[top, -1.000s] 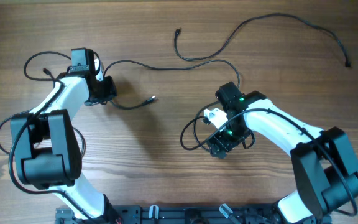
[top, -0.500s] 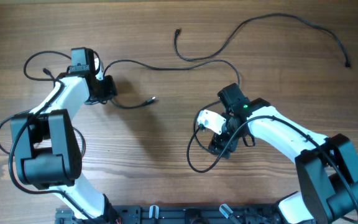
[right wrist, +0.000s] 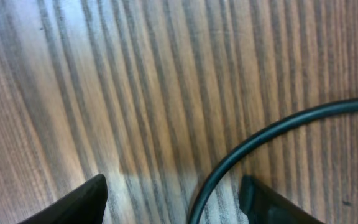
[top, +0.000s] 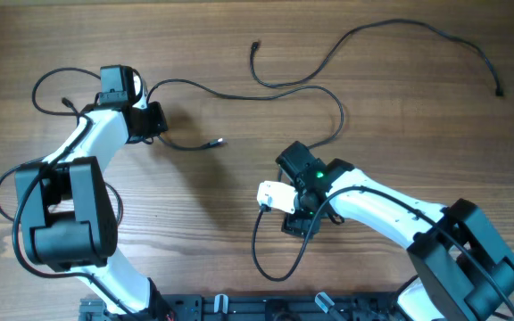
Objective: Untangle cables
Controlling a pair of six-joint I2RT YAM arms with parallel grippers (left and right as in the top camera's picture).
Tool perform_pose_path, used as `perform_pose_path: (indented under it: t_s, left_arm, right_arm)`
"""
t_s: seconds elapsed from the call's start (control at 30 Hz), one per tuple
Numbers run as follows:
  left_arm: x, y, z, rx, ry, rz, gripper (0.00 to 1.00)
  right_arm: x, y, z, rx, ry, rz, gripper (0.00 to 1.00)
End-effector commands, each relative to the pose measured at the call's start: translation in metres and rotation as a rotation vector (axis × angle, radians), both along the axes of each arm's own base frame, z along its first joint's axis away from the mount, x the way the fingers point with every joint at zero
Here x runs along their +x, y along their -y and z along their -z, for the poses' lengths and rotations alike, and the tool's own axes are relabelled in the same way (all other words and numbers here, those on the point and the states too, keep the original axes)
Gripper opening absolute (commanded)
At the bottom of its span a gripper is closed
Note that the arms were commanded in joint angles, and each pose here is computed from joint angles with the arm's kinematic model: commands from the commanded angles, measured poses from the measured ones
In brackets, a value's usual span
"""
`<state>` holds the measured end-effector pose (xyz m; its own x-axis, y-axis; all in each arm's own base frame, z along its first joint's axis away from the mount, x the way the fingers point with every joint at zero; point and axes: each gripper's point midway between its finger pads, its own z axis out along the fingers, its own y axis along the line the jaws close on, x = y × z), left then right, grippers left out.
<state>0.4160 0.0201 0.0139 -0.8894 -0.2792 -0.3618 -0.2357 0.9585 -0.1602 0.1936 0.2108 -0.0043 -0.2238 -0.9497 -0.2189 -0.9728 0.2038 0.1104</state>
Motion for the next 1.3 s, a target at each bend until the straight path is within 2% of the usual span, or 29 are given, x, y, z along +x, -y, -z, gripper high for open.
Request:
perform_pose_path:
  t_s: [0.0, 0.07, 0.13, 0.27, 0.47, 0.63, 0.7, 1.0, 1.13, 1.27]
  left_arm:
    - [0.004, -0.003, -0.012, 0.002, 0.034, -0.013, 0.04]
    - [0.004, -0.003, -0.012, 0.002, 0.034, -0.013, 0.04]
    - [0.004, -0.003, -0.012, 0.002, 0.034, -0.012, 0.04]
    - [0.004, -0.003, -0.012, 0.005, 0.035, -0.007, 0.04]
    - [0.006, -0.003, -0.013, 0.006, 0.043, -0.007, 0.04]
    - [0.007, -0.003, -0.013, 0.006, 0.046, -0.007, 0.04]
    - [0.007, -0.003, -0.013, 0.006, 0.046, -0.006, 0.04]
    - [0.007, -0.003, -0.013, 0.008, 0.049, -0.002, 0.04]
    - [0.007, 0.002, -0.014, 0.02, 0.055, 0.081, 0.04]
    - [0.008, 0.017, -0.016, -0.028, 0.075, 0.188, 0.04]
  right_arm:
    - [-0.007, 0.038, 0.033, -0.187, -0.016, 0.097, 0.58]
    - [-0.002, 0.04, 0.034, -0.201, 0.008, 0.125, 0.48]
    - [0.002, 0.041, 0.034, -0.211, 0.027, 0.139, 0.34]
    - [0.003, 0.041, 0.034, -0.21, 0.032, 0.141, 0.32]
    - [0.015, 0.057, 0.034, -0.292, 0.102, 0.21, 0.22]
    - [0.03, 0.078, 0.033, -0.324, 0.115, 0.346, 0.19]
    - [0.046, 0.101, 0.032, -0.359, 0.143, 0.491, 0.19]
    - [0.083, 0.178, 0.038, -0.378, 0.146, 0.841, 0.16]
    - [0.098, 0.212, 0.036, -0.358, 0.171, 0.974, 0.15]
    - [0.109, 0.257, 0.034, -0.337, 0.194, 1.12, 0.14]
